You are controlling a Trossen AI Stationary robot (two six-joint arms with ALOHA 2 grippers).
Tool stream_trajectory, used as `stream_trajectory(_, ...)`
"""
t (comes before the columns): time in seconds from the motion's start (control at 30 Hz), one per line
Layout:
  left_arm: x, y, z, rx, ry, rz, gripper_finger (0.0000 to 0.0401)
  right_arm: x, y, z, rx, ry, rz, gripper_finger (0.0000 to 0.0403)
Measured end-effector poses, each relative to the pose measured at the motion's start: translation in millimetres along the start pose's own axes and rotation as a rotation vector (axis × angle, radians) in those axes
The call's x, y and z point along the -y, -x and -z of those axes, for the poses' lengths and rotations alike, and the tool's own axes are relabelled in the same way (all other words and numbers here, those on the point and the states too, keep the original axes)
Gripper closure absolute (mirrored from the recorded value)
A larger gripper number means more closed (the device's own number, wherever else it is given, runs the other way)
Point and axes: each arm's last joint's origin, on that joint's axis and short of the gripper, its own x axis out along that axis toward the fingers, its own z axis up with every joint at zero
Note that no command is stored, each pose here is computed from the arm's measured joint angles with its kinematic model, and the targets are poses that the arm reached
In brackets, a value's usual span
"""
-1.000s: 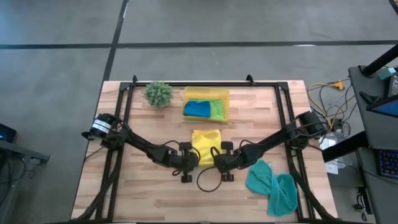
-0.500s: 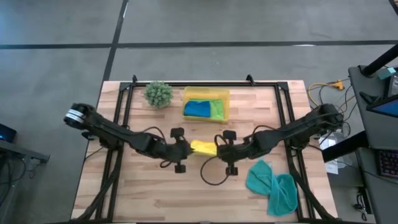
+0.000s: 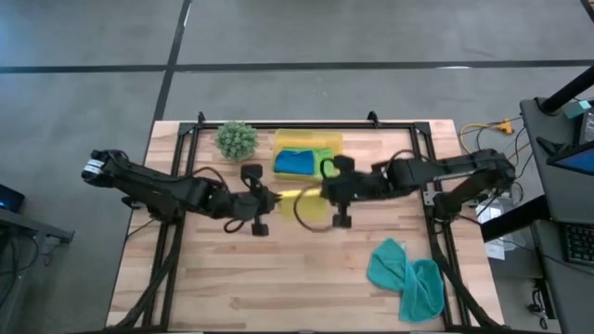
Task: Fold microfiber towels
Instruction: Put the yellow towel into the yellow bin
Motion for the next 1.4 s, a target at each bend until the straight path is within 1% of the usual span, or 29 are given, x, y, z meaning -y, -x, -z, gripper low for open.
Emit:
stream_trajectory(0.2,-31.6,-0.6,-3.8,-0.026,-0.021,-0.075,0.0401,28.5,-0.6,-13.7,-0.010,-0.010,0.069,0.0392)
stream_trajectory(0.3,-53.3,-3.3,-1.6,-0.034,0.006,-0.099,0.0401,40.9,-3.7,-16.9,-0.015,-0.018,0.097,0.0392)
stream_trajectory(0.5,-97.2,-15.1,6.5,-0.043,0.045,-0.074,0.0401,70.9,-9.9,-15.8,-0.026,-0.033,0.172,0.0392)
stream_trajectory(0.67,-130.9,-31.0,13.7,-0.026,0.103,-0.079,0.0401,108.6,-13.2,-10.9,-0.037,-0.046,0.231,0.0392)
stream_trajectory(0.77,-149.8,-41.9,19.7,-0.033,0.105,-0.121,0.0401,135.3,-14.1,-9.0,0.001,-0.053,0.230,0.0392)
stream_trajectory(0.87,-170.4,-55.4,26.1,-0.031,0.098,-0.174,0.0401,165.9,-17.6,-5.9,0.034,-0.051,0.281,0.0392)
stream_trajectory(0.97,-195.4,-69.5,35.4,-0.039,0.106,-0.219,0.0401,196.3,-28.0,0.7,0.054,-0.043,0.298,0.0392)
stream_trajectory(1.03,-216.1,-78.9,39.4,-0.050,0.120,-0.244,0.0401,217.2,-38.0,9.2,0.046,-0.061,0.300,0.0392)
stream_trajectory(1.13,-247.7,-92.3,45.2,-0.069,0.143,-0.277,0.0401,242.5,-56.3,19.2,0.037,-0.068,0.333,0.0392)
stream_trajectory(1.23,-276.4,-103.4,46.0,-0.096,0.108,-0.325,0.0401,260.7,-72.7,24.7,0.047,-0.050,0.382,0.0392)
stream_trajectory(1.3,-292.2,-108.1,42.4,-0.095,0.097,-0.356,0.0401,270.1,-78.5,25.9,0.072,-0.047,0.419,0.0392)
stream_trajectory(1.4,-305.5,-113.5,38.6,-0.093,0.103,-0.379,0.0401,277.4,-83.5,26.9,0.081,-0.055,0.471,0.0392)
